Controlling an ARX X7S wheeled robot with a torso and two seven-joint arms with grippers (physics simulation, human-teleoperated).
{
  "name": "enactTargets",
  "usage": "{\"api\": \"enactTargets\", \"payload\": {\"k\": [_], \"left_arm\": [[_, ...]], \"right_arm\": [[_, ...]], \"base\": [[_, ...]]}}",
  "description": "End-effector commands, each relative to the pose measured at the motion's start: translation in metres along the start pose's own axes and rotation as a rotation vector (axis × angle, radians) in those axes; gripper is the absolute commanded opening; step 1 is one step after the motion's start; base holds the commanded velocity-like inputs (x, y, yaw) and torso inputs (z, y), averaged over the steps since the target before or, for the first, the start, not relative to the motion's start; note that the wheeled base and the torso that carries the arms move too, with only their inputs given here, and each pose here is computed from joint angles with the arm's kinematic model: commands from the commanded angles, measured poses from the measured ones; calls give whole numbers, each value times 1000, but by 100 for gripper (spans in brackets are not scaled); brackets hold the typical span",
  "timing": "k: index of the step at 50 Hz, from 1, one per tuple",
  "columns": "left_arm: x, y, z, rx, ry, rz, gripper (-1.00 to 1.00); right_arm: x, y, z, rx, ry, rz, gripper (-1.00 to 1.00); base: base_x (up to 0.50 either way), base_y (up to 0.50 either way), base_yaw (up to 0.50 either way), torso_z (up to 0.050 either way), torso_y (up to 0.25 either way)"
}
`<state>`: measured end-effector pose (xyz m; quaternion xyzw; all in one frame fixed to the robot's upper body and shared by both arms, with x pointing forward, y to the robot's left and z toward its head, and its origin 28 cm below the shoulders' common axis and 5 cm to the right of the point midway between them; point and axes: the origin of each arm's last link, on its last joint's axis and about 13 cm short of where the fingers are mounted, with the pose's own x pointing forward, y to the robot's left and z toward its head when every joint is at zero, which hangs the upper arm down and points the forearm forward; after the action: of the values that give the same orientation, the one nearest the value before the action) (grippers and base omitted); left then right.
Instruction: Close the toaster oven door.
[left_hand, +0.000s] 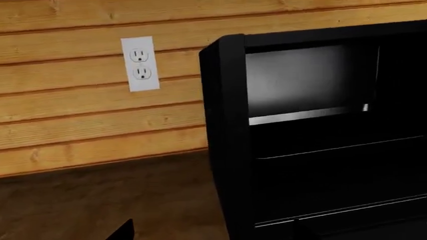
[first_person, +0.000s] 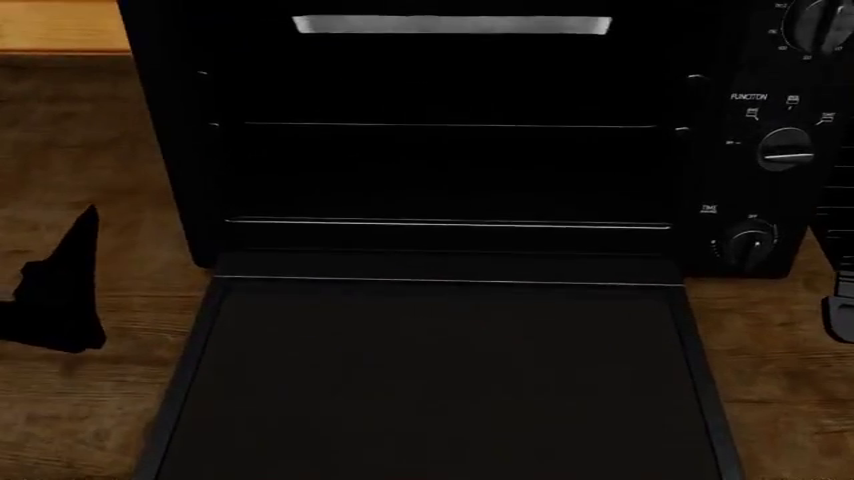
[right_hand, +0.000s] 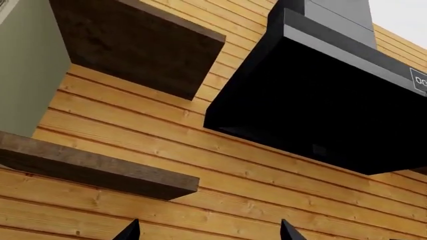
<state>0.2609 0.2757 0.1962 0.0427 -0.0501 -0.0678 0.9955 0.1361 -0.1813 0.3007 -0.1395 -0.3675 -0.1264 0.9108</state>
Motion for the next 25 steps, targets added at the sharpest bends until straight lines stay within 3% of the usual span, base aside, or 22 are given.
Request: {"api": "enactTargets", "payload": {"k": [1,4,7,10,17,25], "left_arm": [[-4,6,-3,93,-80,-55,100],[-8,7,-1,147,-123,-101,100],[-13,11,-1,281,-175,-163,100],[-18,21,2,369,-160,-177,100],[-34,42,7,658,-168,-269,100],[-46,47,-2,844,-201,-451,100]], "right_arm": [[-1,0,2,2,-8,-2,100],[-1,0,1,5,-8,-2,100],[-1,0,1,4,-8,-1,100],[-1,-1,3,3,-12,-5,100],[-3,-1,4,5,-15,-3,100],[-3,0,4,3,-13,-3,100]], "base": [[0,0,0,0,0],[0,0,0,0,0],[0,0,0,0,0],[0,0,0,0,5],[0,0,0,0,0],[0,0,0,0,0]]}}
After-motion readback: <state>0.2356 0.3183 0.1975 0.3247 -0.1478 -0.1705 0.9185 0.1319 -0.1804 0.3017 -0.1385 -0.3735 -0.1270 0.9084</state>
